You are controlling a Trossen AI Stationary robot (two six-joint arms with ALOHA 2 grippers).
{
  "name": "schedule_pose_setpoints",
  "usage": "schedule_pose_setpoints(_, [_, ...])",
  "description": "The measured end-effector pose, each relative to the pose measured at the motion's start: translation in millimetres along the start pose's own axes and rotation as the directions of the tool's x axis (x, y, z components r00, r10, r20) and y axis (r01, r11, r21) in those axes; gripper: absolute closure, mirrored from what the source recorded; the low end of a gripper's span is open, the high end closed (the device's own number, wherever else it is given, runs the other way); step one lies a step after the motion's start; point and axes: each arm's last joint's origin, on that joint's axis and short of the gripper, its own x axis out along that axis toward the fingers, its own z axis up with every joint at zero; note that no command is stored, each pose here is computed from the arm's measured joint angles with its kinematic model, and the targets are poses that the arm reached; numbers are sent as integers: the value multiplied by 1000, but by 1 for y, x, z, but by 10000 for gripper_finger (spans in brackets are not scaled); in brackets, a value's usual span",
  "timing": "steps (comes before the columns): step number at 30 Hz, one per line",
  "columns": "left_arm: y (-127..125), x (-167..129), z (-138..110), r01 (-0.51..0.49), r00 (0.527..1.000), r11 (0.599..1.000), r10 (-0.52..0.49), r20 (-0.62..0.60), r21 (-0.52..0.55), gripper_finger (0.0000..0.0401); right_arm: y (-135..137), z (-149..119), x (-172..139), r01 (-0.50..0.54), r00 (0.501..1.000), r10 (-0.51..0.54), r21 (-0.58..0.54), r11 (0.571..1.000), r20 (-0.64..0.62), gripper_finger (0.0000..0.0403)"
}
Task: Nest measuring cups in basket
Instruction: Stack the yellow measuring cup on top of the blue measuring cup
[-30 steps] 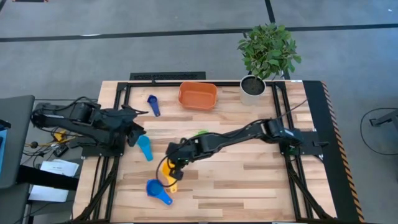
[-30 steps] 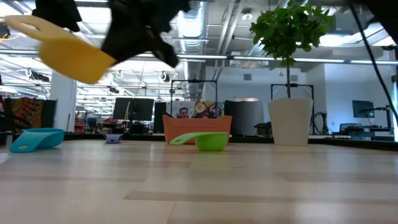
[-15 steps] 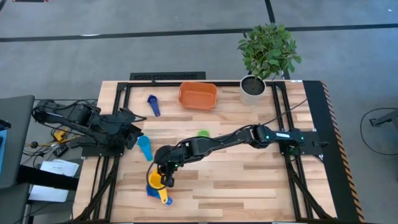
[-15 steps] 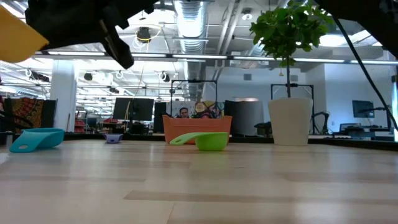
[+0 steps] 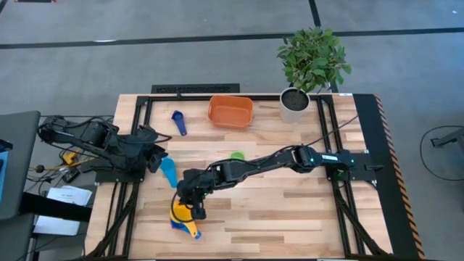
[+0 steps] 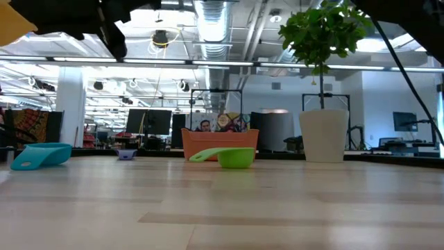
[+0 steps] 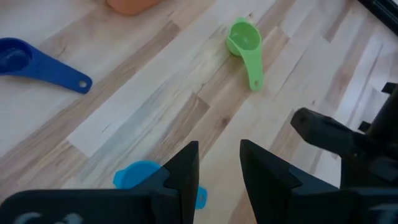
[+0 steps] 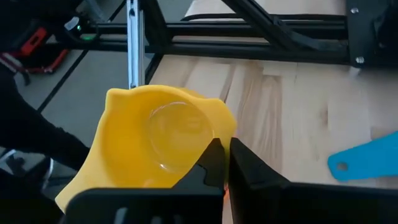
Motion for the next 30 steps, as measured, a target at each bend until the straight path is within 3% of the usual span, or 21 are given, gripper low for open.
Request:
schedule_pose_setpoints(5, [0, 0, 1, -13, 1000, 1000, 13, 22, -6, 296, -8, -2, 0, -12, 1000, 12, -86, 996, -6, 393])
schedule_pose_setpoints(13, [1, 0, 2, -35, 998, 999, 35, 49, -14, 296, -26, 1, 4, -69, 994, 78, -111, 991, 71, 392])
schedule_pose_setpoints(17, [1, 1, 2, -51, 996, 999, 52, 70, -16, 296, -36, -10, 18, -148, 986, 151, -43, 988, 75, 393])
schedule_pose_setpoints(30, [-2, 5, 2, -64, 996, 997, 66, 60, -38, 296, -37, -17, 19, -150, 989, 150, -23, 988, 12, 391])
